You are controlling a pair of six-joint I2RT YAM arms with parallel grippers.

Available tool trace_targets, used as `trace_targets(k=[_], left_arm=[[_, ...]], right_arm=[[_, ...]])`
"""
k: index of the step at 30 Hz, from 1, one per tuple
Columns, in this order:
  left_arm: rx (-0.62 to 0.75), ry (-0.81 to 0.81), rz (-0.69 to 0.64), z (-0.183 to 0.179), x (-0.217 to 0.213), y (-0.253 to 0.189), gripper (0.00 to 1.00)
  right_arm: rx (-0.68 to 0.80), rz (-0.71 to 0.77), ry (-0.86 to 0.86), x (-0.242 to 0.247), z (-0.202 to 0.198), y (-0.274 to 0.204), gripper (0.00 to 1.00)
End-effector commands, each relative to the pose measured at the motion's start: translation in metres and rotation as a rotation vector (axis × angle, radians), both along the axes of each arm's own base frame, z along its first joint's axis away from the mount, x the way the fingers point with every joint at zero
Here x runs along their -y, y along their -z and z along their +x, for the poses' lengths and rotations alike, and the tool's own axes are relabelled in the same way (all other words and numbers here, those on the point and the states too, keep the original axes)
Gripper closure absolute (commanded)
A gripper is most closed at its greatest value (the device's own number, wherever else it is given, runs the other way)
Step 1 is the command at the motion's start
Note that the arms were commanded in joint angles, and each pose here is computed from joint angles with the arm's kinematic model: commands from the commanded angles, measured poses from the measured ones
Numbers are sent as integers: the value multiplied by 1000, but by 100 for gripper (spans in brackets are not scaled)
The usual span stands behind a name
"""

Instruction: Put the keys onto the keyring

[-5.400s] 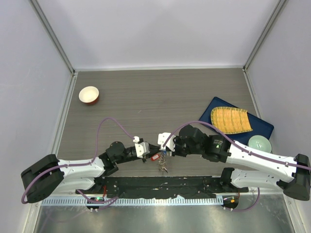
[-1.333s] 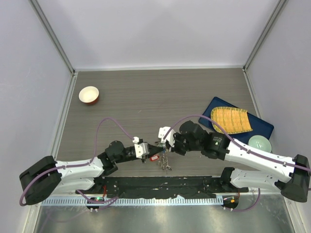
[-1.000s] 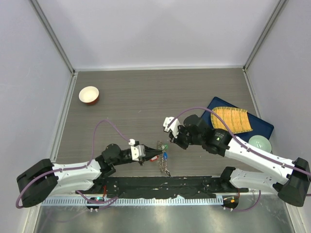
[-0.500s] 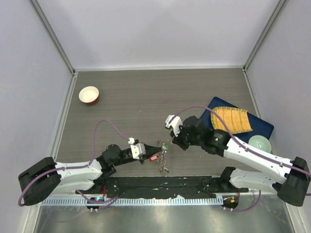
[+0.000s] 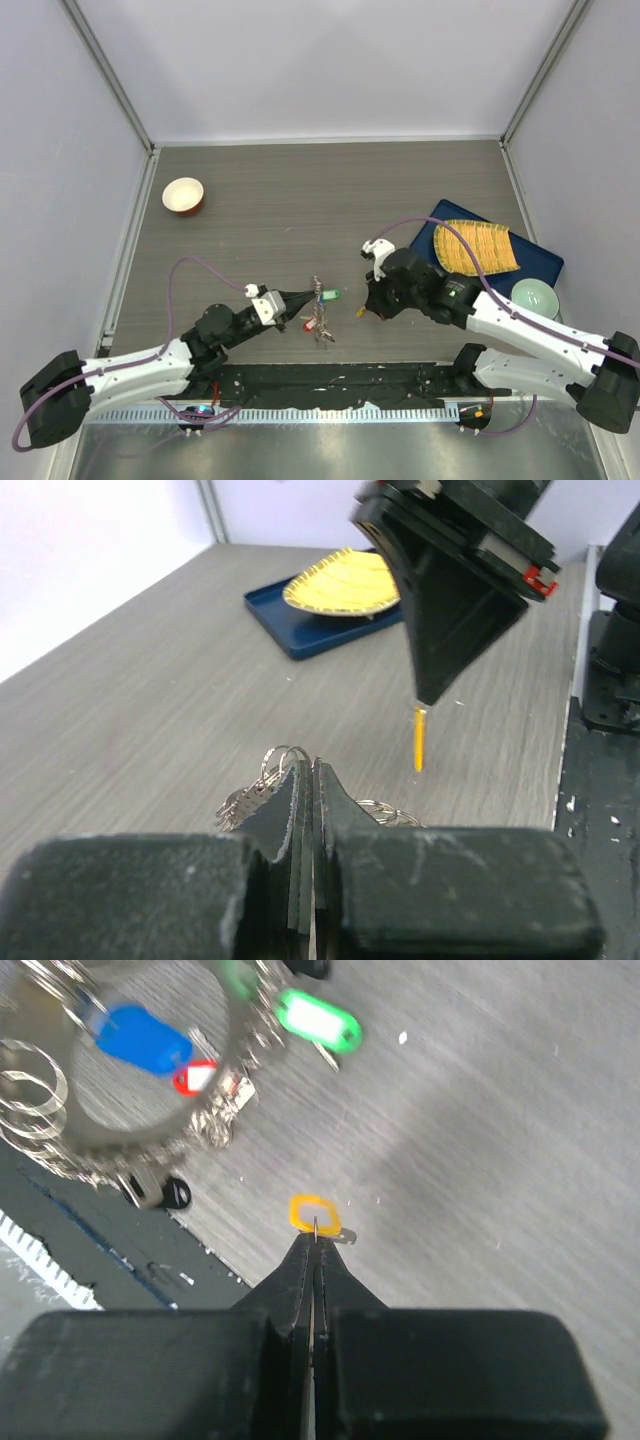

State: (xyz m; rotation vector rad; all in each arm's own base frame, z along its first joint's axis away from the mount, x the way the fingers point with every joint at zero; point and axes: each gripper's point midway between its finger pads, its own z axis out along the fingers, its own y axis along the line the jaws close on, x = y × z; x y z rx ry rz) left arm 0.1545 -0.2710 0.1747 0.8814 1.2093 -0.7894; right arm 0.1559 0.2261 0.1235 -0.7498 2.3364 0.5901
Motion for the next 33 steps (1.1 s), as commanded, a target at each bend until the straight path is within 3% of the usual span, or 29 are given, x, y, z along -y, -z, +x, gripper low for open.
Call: trace_targets(k=[1,4,11,20,29,31,33], left_arm=[[74,-94,-43,9,-18,-24,100],[90,-110,-42,8,-25,-28,100],[87,-128,-55,8,-31,-29,100],[96,-142,-54,9,-34,-29,100],[86,-130,-31,10,-30,-24,100],[72,-132,-29,11,-28,-22,100],[52,-134,-15,13,-26,-17,91]], right_arm=[[-124,40,160,15,-17,2,99],[-172,-4,187,22,-23,10,99],[-74,-182,226,24,25,24,99],[-31,-224,200,7,95,57,99],[16,-244,236,11,131,82,99],[22,-246,250,14,136,85,94],[24,-241,248,13,137,86,89]])
